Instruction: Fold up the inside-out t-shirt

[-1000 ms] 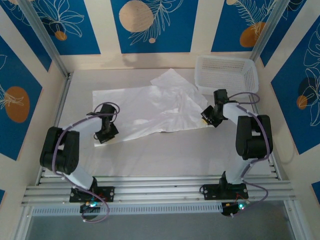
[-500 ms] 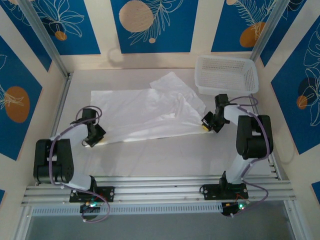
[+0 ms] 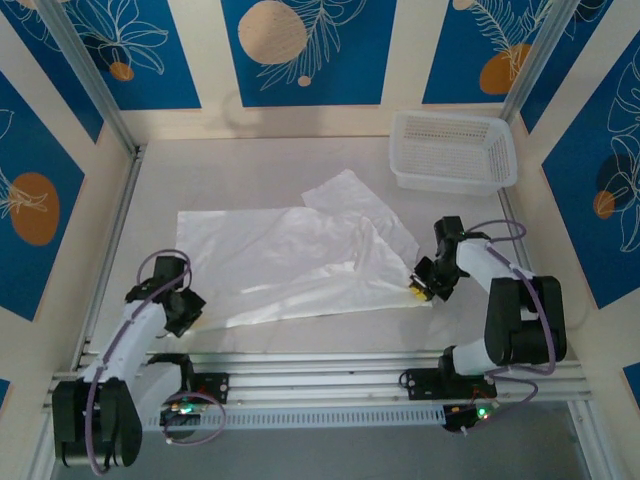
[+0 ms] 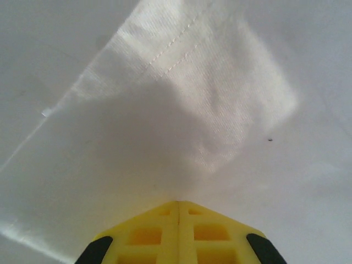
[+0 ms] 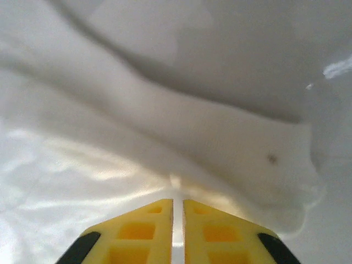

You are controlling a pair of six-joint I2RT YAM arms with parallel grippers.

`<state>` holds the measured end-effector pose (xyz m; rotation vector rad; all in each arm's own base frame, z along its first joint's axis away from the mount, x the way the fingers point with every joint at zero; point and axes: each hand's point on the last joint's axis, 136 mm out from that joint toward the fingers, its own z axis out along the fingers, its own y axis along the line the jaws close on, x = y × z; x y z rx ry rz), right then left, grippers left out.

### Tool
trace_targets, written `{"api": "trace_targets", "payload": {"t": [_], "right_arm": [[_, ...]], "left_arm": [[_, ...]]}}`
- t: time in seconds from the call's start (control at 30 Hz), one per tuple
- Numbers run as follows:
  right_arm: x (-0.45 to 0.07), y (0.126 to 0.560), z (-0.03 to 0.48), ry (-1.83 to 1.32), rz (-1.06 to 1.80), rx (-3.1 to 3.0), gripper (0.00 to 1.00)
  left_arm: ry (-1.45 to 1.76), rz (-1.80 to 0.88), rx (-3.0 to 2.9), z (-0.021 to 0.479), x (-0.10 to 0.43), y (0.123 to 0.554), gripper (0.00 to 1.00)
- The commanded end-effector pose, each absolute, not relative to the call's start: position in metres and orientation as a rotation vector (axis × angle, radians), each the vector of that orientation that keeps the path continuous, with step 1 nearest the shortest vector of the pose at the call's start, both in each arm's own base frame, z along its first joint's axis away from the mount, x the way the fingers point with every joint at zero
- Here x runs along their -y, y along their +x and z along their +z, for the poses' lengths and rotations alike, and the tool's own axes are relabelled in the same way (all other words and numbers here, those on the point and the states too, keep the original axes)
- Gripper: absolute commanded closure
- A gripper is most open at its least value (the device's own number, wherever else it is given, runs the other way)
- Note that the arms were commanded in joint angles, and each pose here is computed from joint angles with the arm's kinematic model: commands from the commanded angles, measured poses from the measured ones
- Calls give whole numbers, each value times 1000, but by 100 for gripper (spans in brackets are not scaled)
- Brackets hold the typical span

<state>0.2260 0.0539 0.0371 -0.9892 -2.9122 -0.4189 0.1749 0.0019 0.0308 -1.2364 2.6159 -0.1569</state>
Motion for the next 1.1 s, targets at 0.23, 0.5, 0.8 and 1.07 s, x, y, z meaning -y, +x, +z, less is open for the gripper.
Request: {"api": "trace_targets", "payload": {"t": [0.23,0.5,0.8,1.07], "right_arm": [[-118,406,138,89,-137,3739,63],[-111,500,91,197,338,3615,59],[-116,523,48,266,264,3516,50],[-129,520,18,314,177,3410,49]], "left_arm": [[-692,-345,-2440,137,17,267,39],[-391,-523,-2400,173,49,280,27],[-380,-535,-2418,165,52,279,26],[-388,-526,-2423,161,50,277,26]]}}
